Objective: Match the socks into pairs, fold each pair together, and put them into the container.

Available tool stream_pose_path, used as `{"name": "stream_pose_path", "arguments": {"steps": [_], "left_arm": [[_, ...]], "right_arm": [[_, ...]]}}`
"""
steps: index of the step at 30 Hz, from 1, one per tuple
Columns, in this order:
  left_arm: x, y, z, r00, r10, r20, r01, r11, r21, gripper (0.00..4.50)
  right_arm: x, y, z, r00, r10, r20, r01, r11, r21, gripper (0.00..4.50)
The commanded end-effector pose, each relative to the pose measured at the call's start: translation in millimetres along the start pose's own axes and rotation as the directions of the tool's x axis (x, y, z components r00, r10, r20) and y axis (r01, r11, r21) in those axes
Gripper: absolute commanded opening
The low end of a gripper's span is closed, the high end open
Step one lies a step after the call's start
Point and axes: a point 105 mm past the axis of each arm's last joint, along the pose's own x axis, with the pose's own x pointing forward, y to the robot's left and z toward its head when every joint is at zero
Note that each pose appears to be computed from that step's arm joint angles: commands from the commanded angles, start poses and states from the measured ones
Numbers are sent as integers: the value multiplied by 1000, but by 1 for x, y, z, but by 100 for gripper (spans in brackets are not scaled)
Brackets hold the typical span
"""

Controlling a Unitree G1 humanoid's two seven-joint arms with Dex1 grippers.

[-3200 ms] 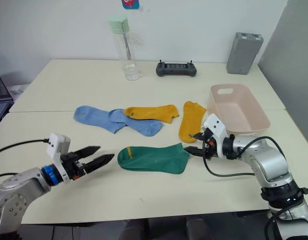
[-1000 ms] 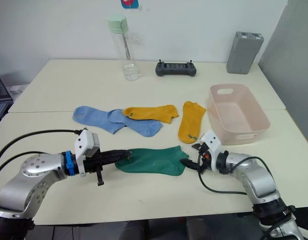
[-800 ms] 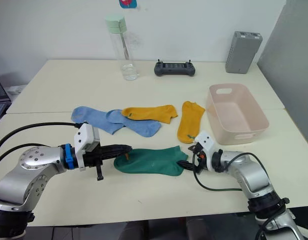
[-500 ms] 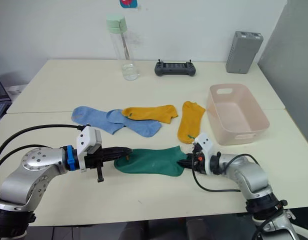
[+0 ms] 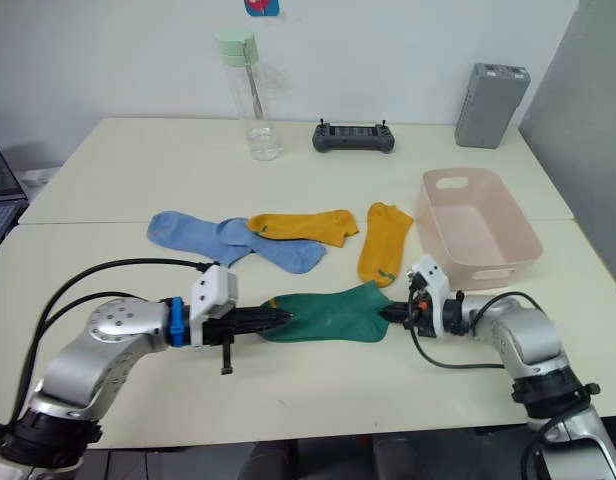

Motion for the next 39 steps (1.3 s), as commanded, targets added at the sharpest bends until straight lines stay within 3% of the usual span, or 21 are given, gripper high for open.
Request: {"name": "stream_pose_path", "arguments": {"steps": [1, 9, 16, 19, 25, 28, 39], "left_arm": [[13, 8, -6, 999, 27, -30, -26, 999, 47, 0], [34, 18, -33, 992, 56, -115, -51, 998, 41, 0], [38, 16, -41, 990, 63, -126, -61, 998, 19, 0], [37, 10, -42, 992, 44, -122, -44, 999, 1, 0], [30, 14, -38, 992, 67, -110, -70, 997, -20, 0], [21, 18, -34, 991, 85, -99, -90, 995, -48, 0], [-69, 32, 8, 981, 151, -120, -159, 985, -64, 0]], "right_arm": [[-4, 1, 12, 999, 34, 31, -33, 999, -33, 3], [-5, 14, 20, 997, 80, 25, -78, 995, -70, 3], [-5, 52, 47, 963, 247, 111, -240, 968, -74, 3], [4, 71, 62, 934, 315, 167, -304, 949, -88, 3], [31, 79, 70, 923, 341, 179, -330, 940, -88, 3], [41, 80, 67, 923, 351, 158, -339, 936, -97, 3], [92, 90, 56, 925, 378, 30, -367, 913, -179, 3]]}}
